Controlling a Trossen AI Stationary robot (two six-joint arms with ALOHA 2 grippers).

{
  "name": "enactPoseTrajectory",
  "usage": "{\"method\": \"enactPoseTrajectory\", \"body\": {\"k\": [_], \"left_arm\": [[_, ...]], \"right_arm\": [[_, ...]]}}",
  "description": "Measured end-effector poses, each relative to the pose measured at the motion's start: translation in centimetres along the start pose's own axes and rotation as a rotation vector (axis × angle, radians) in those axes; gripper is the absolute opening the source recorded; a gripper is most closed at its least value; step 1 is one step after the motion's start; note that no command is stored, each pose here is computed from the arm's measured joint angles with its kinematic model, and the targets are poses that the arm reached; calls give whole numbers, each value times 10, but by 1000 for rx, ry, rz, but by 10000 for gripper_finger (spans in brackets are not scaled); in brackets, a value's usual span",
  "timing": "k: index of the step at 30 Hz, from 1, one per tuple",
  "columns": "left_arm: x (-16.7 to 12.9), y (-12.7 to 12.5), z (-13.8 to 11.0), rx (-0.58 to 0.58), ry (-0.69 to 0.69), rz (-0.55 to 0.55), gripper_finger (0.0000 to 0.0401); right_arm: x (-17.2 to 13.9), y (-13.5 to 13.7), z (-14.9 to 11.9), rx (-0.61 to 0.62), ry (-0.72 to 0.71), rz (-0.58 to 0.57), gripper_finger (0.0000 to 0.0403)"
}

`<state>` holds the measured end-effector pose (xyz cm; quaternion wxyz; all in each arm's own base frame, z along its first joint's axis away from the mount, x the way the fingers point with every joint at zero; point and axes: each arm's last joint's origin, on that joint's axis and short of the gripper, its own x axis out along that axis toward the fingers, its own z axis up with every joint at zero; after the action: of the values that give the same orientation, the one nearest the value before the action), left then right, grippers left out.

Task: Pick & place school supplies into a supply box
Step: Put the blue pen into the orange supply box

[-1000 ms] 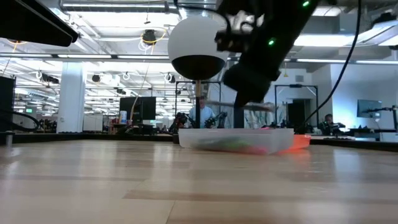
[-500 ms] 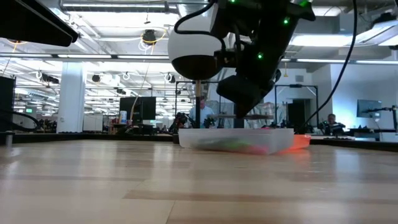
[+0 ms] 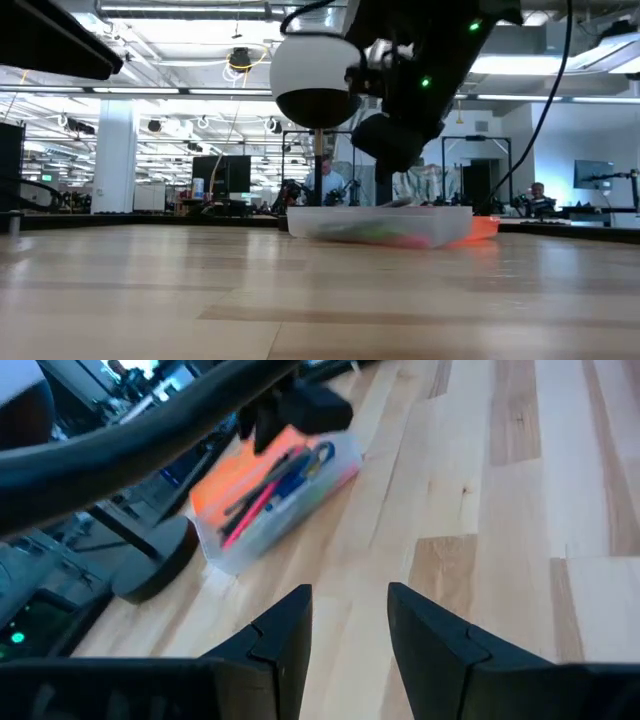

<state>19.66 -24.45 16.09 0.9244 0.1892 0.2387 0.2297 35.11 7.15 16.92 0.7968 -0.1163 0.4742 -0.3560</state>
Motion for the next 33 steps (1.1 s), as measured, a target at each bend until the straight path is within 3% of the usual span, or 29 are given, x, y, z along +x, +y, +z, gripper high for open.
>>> {"method": "enactPoseTrajectory", "body": {"k": [8,18,28,33], "left_arm": [[0,-1,-2,-21,70,-38,128],[0,-2,-4,-87,148,-77,128],[1,-4,-8,-252,337,-133,128],[0,-5,-13,-385,582,-171,128]], "right_arm": [[-59,11,-18,-136,-222,-118,122],[-141,-9,-56,-239,-397,-9,116],[-168,-28,-132,-271,-596,151,116],[-165,-30,-156,-243,-649,232,116]]}}
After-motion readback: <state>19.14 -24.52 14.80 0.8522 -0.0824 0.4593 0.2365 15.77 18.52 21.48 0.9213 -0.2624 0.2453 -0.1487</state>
